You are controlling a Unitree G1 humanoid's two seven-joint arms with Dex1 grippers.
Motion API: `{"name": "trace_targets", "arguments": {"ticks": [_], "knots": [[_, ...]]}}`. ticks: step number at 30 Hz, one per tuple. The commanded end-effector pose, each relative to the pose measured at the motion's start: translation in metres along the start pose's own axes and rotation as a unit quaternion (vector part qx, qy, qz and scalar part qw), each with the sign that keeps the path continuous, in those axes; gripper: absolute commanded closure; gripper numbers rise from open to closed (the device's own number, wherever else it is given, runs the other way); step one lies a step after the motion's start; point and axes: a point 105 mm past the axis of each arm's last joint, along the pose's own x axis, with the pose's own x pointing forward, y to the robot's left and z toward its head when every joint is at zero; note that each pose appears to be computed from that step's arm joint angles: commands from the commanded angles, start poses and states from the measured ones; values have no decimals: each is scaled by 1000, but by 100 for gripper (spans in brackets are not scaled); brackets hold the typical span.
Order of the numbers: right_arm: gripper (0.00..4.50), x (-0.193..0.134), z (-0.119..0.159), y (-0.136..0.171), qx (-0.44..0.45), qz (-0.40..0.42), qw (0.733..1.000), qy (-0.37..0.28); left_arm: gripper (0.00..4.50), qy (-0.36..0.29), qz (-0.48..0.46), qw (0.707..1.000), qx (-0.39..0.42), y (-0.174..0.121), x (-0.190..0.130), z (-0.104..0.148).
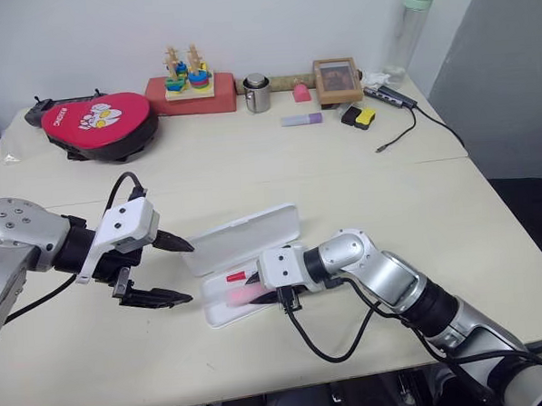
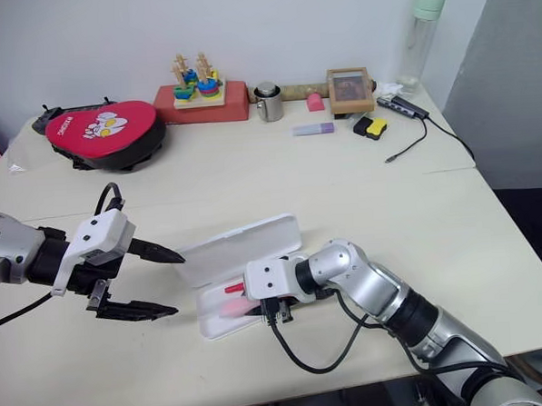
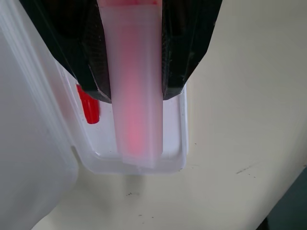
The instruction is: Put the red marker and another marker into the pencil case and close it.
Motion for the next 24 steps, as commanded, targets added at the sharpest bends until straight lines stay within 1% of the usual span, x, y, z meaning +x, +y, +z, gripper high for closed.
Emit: {"name": "trace_targets", "arguments": {"ticks": [1,4,6,8,10,15,18,19,24], "knots": [[340,3,4,2,-16,7,1000,-7,0,-3,7,1000,12,-1,-3,6],[340,3,4,4,-19,14,1000,-9,0,-1,10,1000,10,-1,-4,4],[270,3,4,5,-19,16,1000,-9,0,-1,11,1000,10,-1,-4,4],[246,2,6,3,-19,10,1000,-11,0,-2,12,1000,10,0,-3,3],[189,0,8,-1,-17,4,1000,-14,0,-3,14,1000,9,0,-2,3],[77,-11,15,-6,-2,5,1000,-21,0,-6,16,1000,9,2,0,2],[11,-21,23,-15,2,-7,1000,-29,0,-10,19,1000,11,4,2,1],[5,-23,24,-17,5,-10,999,-30,0,-10,19,1000,11,5,3,1],[5,-41,28,-24,9,-27,999,-28,0,-19,22,1000,13,5,6,3]]}}
